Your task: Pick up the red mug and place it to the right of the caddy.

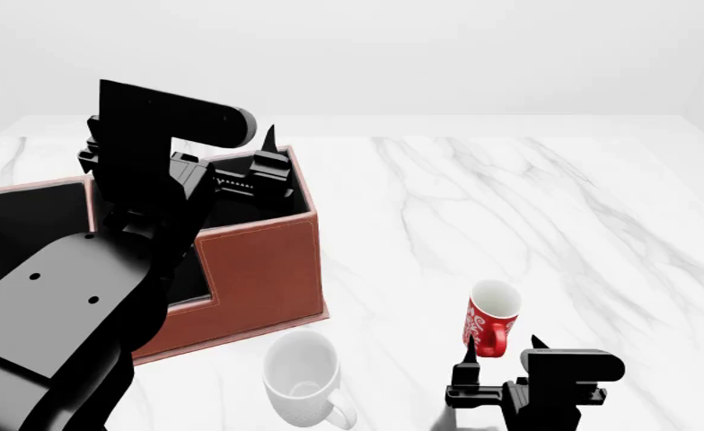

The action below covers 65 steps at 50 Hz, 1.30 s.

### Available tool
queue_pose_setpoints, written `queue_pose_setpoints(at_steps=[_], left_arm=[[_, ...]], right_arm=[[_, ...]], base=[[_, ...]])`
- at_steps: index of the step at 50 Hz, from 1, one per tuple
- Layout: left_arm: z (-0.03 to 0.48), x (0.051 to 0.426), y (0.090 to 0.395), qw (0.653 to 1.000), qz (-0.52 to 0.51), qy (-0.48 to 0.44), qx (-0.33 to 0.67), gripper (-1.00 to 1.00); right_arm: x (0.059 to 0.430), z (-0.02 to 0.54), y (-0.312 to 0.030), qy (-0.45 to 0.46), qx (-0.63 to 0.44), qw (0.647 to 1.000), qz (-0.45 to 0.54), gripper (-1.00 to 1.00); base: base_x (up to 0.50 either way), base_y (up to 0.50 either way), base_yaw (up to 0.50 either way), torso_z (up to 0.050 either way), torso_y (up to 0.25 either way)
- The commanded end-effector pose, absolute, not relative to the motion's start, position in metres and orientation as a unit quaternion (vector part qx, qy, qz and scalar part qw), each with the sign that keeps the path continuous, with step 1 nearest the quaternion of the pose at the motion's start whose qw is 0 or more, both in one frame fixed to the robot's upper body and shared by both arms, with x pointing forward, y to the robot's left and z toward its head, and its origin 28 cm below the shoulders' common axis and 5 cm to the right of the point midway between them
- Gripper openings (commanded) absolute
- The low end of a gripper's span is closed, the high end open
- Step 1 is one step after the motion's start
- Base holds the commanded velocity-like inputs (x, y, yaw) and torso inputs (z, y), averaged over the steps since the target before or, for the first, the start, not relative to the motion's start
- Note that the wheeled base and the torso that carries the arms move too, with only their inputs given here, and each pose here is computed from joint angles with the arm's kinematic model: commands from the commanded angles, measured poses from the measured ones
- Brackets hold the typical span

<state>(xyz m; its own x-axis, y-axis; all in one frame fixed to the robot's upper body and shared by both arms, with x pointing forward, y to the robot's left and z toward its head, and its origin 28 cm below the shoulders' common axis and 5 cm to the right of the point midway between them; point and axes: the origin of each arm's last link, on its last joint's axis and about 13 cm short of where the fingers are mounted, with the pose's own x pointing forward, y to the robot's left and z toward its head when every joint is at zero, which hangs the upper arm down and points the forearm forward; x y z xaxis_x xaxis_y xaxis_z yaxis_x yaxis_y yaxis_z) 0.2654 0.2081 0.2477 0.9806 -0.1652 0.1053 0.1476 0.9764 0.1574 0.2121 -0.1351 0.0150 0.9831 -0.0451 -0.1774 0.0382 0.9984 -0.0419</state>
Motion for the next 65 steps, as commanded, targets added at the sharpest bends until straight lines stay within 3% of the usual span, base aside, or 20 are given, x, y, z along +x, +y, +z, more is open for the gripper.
queue_pose_setpoints(at_steps=[1, 6, 7, 29, 45, 53, 65], left_arm=[[0.249, 0.265, 0.209, 0.993, -0.08, -0.065, 0.061, 1.0], [0.248, 0.265, 0.209, 0.993, -0.08, -0.065, 0.061, 1.0], [0.248, 0.265, 0.209, 0.993, -0.08, -0.065, 0.061, 1.0], [0.249, 0.264, 0.21, 0.993, -0.079, -0.065, 0.06, 1.0], [0.248, 0.265, 0.212, 0.993, -0.077, -0.066, 0.055, 1.0], [0.247, 0.265, 0.214, 0.994, -0.074, -0.066, 0.054, 1.0], [0.247, 0.265, 0.214, 0.994, -0.075, -0.065, 0.052, 1.0]], right_arm=[[0.225, 0.011, -0.138, 0.098, -0.01, 0.995, -0.033, 1.0], [0.223, 0.011, -0.137, 0.099, -0.011, 0.994, -0.033, 1.0], [0.223, 0.01, -0.137, 0.1, -0.011, 0.994, -0.033, -1.0], [0.227, 0.017, -0.138, 0.084, -0.015, 0.996, -0.033, -1.0], [0.287, 0.081, -0.109, 0.002, -0.039, 0.997, 0.073, -1.0], [0.33, 0.072, -0.085, 0.027, -0.037, 0.991, 0.128, -1.0], [0.359, 0.044, -0.052, 0.043, -0.053, 0.982, 0.177, -1.0]], base=[[0.0, 0.0, 0.0, 0.0, 0.0], [0.0, 0.0, 0.0, 0.0, 0.0], [0.0, 0.0, 0.0, 0.0, 0.0], [0.0, 0.0, 0.0, 0.0, 0.0], [0.0, 0.0, 0.0, 0.0, 0.0], [0.0, 0.0, 0.0, 0.0, 0.0], [0.0, 0.0, 0.0, 0.0, 0.0]])
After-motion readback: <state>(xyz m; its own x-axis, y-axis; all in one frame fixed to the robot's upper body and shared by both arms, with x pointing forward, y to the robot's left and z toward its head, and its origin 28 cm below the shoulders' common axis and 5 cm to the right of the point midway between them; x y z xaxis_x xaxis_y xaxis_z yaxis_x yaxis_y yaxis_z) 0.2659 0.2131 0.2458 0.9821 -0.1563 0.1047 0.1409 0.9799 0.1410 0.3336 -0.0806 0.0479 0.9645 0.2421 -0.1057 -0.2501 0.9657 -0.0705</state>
